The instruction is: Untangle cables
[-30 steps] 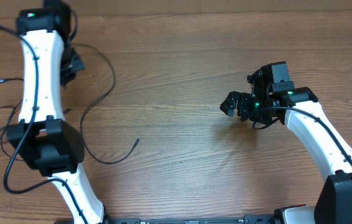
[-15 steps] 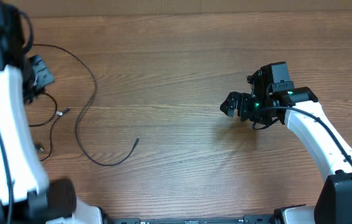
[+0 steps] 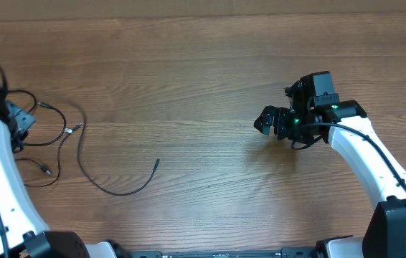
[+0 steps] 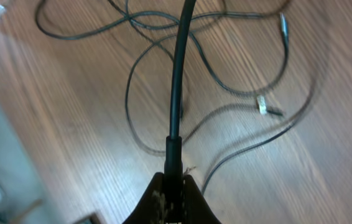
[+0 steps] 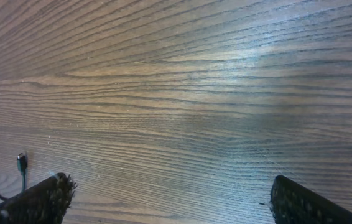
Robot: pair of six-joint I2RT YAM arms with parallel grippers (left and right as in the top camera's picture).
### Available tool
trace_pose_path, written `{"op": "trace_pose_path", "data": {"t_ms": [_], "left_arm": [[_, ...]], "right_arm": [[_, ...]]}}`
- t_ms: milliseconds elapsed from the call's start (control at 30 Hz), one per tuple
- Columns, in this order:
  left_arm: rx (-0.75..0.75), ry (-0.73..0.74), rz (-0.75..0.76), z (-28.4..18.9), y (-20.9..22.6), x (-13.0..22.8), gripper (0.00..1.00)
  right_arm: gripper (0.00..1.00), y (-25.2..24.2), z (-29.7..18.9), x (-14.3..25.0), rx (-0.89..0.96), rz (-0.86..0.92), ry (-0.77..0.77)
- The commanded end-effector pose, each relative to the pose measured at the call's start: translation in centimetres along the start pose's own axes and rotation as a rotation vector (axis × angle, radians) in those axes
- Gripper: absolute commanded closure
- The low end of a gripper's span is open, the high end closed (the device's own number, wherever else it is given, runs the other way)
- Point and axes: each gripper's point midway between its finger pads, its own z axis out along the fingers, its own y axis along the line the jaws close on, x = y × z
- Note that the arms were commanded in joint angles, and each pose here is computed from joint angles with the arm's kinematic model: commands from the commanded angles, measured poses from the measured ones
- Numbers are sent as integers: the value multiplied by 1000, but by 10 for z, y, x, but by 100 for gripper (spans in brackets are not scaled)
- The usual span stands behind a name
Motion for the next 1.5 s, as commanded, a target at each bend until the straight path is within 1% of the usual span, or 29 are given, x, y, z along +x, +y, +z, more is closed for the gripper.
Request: {"op": "trace_pose_path", "data": {"t_ms": [0, 100, 167, 333, 367, 400, 433, 533, 600, 733, 833, 867, 1000, 1133, 1300, 1467], "left_arm": [[3, 53, -139, 33, 21, -2, 96], [-53, 72, -282, 63, 54, -10, 96], [-65, 94, -324, 75, 65, -12, 96], [-7, 182, -357, 96, 59, -7, 95], [19, 204, -354, 98, 53, -4, 80], [74, 230, -331, 100, 41, -2, 54], [130, 241, -294, 99, 29, -1, 48], [323, 229, -111, 90, -12, -4, 42], [411, 213, 5, 82, -36, -2, 41], [490, 197, 203, 69, -77, 14, 41], [536, 200, 392, 54, -115, 42, 42], [544, 201, 438, 50, -123, 49, 42], [561, 217, 678, 33, -160, 100, 38], [505, 241, 816, 32, -173, 143, 35], [477, 316, 923, 38, -178, 202, 35], [468, 320, 1022, 49, -182, 249, 35]], "right_arm": [[0, 3, -5, -8, 1, -8, -27], [0, 3, -5, -8, 1, -8, -27], [0, 3, -5, -8, 1, -9, -29], [0, 3, -5, -9, 0, -9, -30], [0, 3, -5, -9, 0, -9, -30], [0, 3, -5, -9, 0, -9, -30], [0, 3, -5, -9, 0, -9, -30], [0, 3, -5, -9, 0, -9, -30], [0, 3, -5, -9, 0, -9, -31], [0, 3, -5, -9, 0, -9, -30], [0, 3, -5, -9, 0, -9, -30], [0, 3, -5, -9, 0, -9, -30], [0, 3, -5, -9, 0, -9, -30], [0, 3, -5, -9, 0, -9, -30], [0, 3, -5, -9, 0, -9, -31], [0, 3, -5, -9, 0, -10, -31]]}}
